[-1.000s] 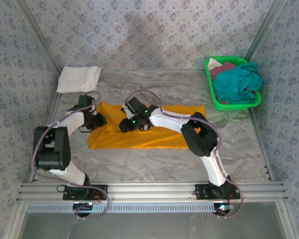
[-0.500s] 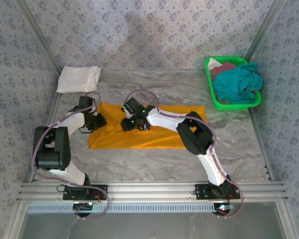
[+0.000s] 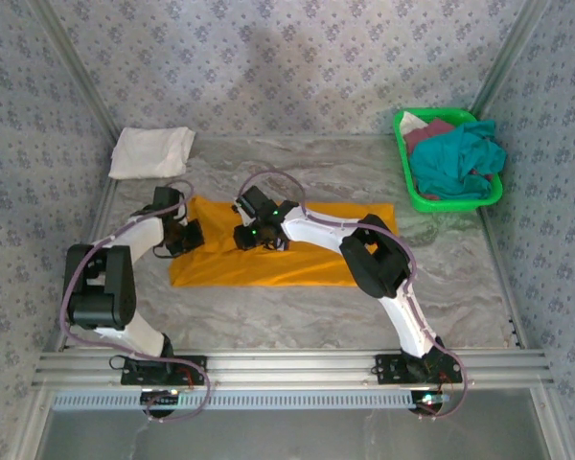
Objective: Fold and stack the t-shirts
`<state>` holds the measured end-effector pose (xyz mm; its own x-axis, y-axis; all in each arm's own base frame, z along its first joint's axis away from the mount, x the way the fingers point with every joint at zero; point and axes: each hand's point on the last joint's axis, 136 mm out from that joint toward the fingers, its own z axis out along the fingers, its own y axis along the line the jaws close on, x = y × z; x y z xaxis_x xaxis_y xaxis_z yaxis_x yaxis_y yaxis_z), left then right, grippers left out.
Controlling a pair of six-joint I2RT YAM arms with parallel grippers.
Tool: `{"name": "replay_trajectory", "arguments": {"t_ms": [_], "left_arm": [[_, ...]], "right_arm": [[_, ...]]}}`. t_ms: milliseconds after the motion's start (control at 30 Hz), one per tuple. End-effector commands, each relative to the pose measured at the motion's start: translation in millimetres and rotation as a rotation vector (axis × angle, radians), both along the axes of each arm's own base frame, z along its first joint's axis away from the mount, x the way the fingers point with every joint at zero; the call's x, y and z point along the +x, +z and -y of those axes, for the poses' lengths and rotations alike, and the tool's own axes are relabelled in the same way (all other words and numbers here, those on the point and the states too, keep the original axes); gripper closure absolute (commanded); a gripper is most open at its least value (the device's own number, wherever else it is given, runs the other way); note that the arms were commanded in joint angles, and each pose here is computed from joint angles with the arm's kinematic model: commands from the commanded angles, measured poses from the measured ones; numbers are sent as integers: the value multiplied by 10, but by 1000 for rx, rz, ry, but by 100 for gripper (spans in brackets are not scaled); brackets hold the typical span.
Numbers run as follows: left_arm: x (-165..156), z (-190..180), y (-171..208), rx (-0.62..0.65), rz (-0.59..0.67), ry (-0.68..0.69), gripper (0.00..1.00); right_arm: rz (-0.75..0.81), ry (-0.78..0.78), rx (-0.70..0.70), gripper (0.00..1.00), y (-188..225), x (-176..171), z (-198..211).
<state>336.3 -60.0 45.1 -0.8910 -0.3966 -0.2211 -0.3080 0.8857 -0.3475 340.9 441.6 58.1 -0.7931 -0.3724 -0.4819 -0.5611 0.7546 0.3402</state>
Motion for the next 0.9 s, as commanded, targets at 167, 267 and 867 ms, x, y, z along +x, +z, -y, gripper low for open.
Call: {"name": "replay_trajectory", "arguments": {"t_ms": [167, 267, 867], "left_arm": [[-52, -42, 468, -46, 35, 77, 100], [-99, -33, 455, -71, 26, 87, 100], [-19, 32, 67, -36, -27, -16, 65]], "right_arm": [[59, 33, 17, 79, 392, -21, 14], [62, 43, 17, 71, 390, -35, 20], [80, 93, 0, 66, 70, -131, -4]]}}
